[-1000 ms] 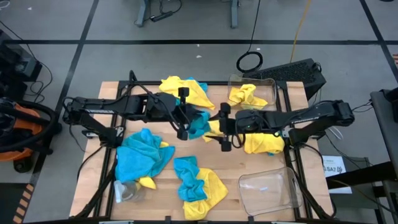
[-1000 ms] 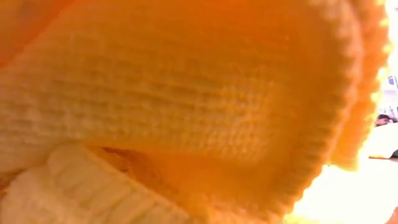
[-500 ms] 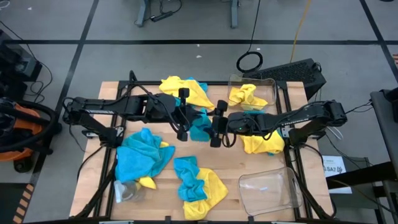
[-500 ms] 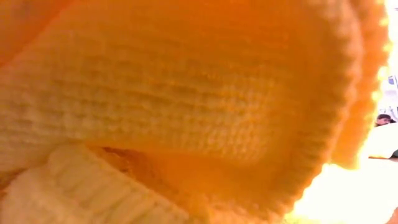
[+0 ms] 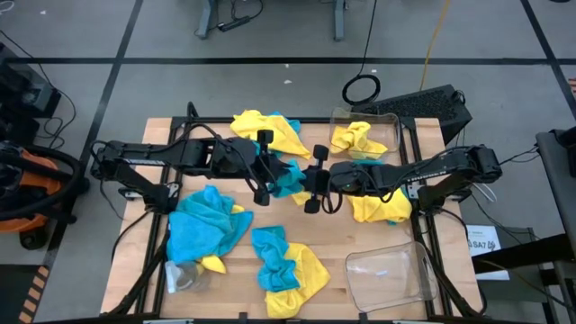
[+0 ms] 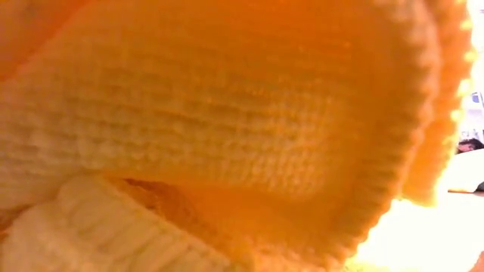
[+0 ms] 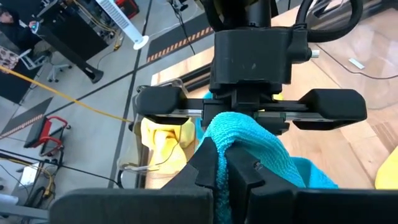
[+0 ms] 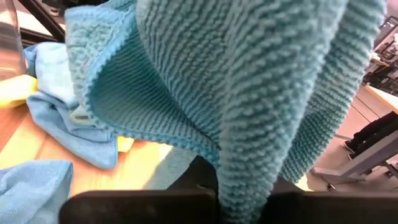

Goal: Sort microfiber towel by color & place in baskets
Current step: Put the blue microfiber cloth into the bottom transparent bin

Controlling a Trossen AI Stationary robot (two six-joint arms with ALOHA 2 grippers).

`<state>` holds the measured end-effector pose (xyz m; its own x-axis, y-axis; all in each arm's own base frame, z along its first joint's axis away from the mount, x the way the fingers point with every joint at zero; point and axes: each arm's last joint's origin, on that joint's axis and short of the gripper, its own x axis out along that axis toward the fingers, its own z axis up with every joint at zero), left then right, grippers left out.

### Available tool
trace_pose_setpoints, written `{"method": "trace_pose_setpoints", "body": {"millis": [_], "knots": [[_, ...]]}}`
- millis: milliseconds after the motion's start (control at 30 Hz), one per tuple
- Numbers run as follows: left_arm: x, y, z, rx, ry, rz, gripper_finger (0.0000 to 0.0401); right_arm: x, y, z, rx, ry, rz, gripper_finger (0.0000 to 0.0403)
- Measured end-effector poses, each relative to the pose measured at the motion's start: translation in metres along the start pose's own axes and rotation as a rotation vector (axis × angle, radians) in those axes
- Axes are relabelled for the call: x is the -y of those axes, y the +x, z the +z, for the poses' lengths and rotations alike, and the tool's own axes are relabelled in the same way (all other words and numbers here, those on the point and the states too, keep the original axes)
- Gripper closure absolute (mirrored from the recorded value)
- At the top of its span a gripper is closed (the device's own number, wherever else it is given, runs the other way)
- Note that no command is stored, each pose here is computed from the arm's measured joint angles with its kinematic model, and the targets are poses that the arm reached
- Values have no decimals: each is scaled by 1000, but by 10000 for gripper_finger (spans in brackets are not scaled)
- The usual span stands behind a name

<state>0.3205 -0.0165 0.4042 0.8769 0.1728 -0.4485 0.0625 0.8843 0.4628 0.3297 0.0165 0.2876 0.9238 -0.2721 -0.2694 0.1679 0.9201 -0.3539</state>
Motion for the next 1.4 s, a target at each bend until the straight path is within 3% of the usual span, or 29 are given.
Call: {"method": "trace_pose_setpoints", "body": {"millis": [100,200,533,667,967,1400], "knots": [[0,0,1,8,-19,7,384,0,0,0,3,0,8,401],[0,0,1,4,-19,9,354,2,-4,3,12,2,7,402],[8,-11,-5,-73,-39,-43,165,24,-45,20,31,-35,-31,402],[11,-22,-8,-110,-76,-55,113,33,-66,23,4,-46,-43,403],[22,-45,-15,-207,-140,-108,100,52,-122,14,-114,-64,2,403],[45,-42,-28,-311,-133,-128,100,70,-204,-2,-84,9,274,402]]}}
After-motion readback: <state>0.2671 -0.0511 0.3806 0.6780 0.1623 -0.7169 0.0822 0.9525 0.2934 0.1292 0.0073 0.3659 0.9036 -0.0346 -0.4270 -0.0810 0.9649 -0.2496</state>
